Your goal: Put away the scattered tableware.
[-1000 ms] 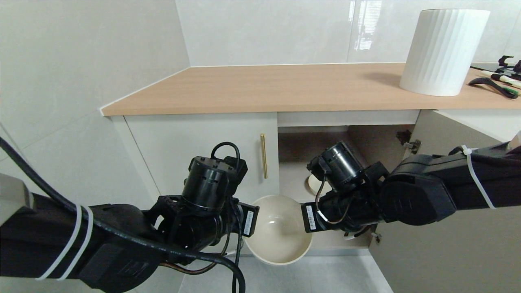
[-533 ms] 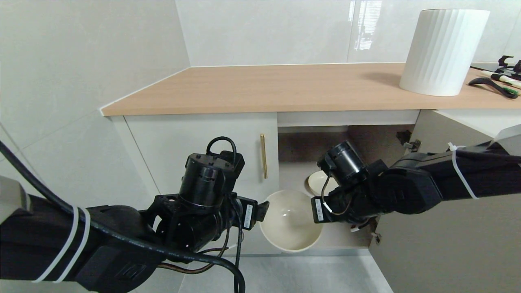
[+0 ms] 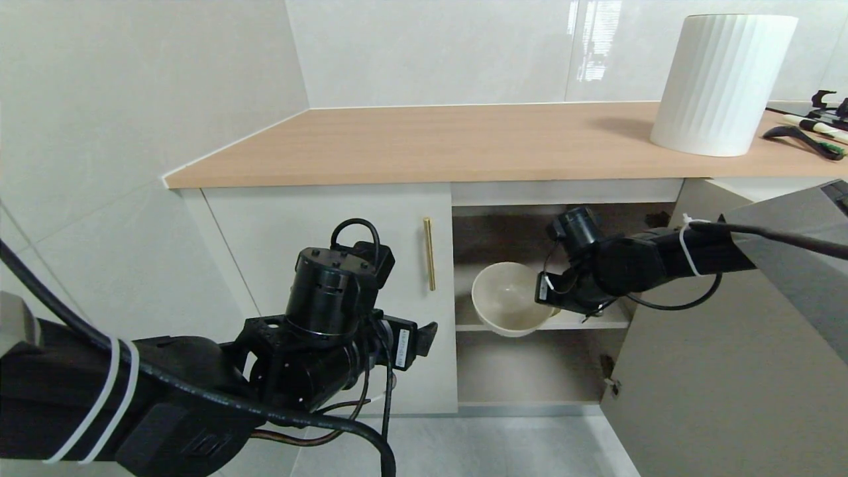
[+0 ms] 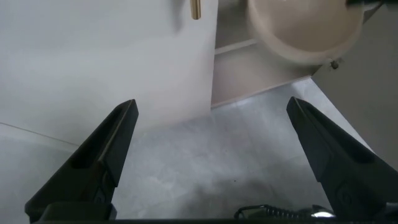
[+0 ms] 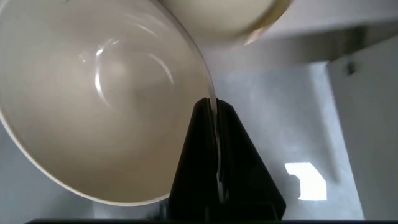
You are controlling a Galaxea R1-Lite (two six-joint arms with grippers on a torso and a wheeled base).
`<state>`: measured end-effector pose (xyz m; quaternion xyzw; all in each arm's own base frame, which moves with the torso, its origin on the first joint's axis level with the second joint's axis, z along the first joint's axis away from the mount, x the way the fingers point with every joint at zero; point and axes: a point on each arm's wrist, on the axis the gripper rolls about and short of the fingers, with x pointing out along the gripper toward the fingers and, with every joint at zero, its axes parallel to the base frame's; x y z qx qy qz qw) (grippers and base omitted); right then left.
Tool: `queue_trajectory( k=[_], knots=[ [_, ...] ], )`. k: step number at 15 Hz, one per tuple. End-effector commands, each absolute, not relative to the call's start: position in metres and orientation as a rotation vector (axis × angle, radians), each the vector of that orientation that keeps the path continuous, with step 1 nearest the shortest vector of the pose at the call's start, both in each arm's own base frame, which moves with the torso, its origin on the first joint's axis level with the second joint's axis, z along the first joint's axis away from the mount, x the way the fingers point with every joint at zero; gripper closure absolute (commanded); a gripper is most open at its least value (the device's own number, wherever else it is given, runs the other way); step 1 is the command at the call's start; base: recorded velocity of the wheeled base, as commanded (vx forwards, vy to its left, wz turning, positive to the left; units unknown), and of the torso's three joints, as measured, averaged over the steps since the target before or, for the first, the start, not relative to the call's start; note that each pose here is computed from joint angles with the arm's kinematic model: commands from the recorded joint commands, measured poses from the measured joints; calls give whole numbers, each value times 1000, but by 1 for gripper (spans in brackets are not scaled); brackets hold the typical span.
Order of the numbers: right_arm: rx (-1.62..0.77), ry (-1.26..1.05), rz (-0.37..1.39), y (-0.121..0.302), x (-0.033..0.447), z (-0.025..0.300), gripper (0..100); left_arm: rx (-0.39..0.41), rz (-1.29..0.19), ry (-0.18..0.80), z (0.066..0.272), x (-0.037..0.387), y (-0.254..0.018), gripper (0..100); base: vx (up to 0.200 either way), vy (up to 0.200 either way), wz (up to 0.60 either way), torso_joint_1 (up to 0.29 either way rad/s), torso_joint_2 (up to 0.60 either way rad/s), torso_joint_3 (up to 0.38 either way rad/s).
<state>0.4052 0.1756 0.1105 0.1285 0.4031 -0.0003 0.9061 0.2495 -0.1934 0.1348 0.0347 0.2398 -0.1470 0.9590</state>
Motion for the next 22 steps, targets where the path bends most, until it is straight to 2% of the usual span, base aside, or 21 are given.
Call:
queue_trajectory(
  k=[1,8,21,22],
  knots=[
    [292,833,-64,159,433,89,100,70,-298,486,135,249,-193,0,0,0,0,0,0,0],
    [360,761,-175,133,471,76,100,70,-297,489,134,250,-194,0,0,0,0,0,0,0],
    [349,767,-197,133,483,55,100,64,-302,473,134,249,-193,0,0,0,0,0,0,0],
    [347,761,-203,133,485,54,0,65,-301,474,134,249,-193,0,0,0,0,0,0,0]
  ],
)
